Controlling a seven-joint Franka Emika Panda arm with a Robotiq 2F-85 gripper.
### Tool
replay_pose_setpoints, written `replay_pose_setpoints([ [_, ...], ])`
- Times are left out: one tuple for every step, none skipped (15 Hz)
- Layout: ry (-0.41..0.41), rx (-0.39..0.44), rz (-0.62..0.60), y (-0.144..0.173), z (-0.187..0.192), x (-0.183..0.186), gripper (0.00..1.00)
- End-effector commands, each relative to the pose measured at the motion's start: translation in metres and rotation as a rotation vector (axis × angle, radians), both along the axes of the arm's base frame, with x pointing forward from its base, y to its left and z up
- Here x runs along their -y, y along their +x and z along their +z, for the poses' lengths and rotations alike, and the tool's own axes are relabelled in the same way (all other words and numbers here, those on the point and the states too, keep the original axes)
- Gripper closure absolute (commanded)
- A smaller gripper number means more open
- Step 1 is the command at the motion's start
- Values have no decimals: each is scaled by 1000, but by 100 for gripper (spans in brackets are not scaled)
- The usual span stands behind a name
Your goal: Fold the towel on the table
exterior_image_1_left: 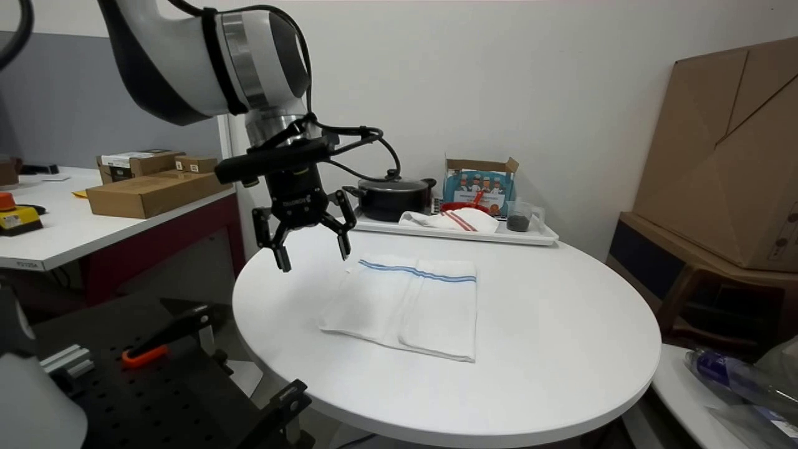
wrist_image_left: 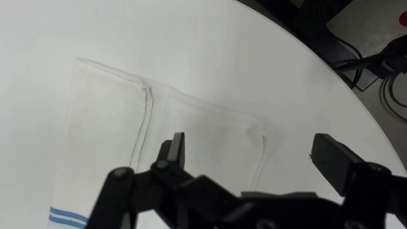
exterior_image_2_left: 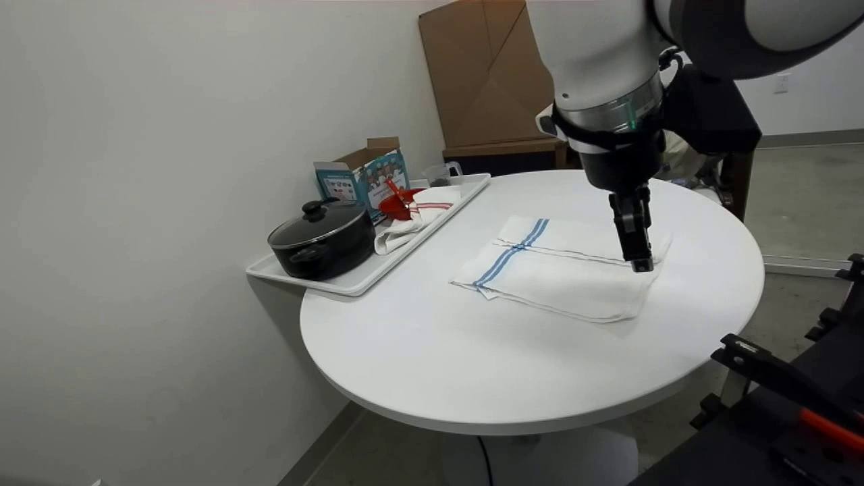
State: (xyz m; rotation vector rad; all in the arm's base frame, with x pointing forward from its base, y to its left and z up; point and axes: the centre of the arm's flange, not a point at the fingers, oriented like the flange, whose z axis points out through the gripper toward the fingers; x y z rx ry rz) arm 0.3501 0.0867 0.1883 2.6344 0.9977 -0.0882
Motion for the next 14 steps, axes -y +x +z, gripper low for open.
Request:
replay_pose_setpoints([
  [0, 18, 31, -34, -17, 14, 0],
  [-9, 24, 41, -33, -20, 18, 0],
  [-20, 28, 47, -30, -24, 22, 0],
  [-28, 32, 50, -29, -26, 24, 0],
  [-35, 38, 51, -28, -29, 27, 0],
  [-39, 41, 54, -28, -32, 28, 0],
  [-42, 40, 61, -30, -36, 28, 0],
  [-45, 40, 69, -33, -40, 27, 0],
  [-48, 39, 77, -35, -45, 24, 0],
  [-49, 36, 82, -37, -50, 21, 0],
  [-47, 43, 92, -39, -55, 18, 3],
  [-44, 46, 99, -40, -60, 15, 11],
  [-44, 50, 97, -39, -66, 12, 12],
  [-46, 54, 98, -39, -72, 11, 12],
])
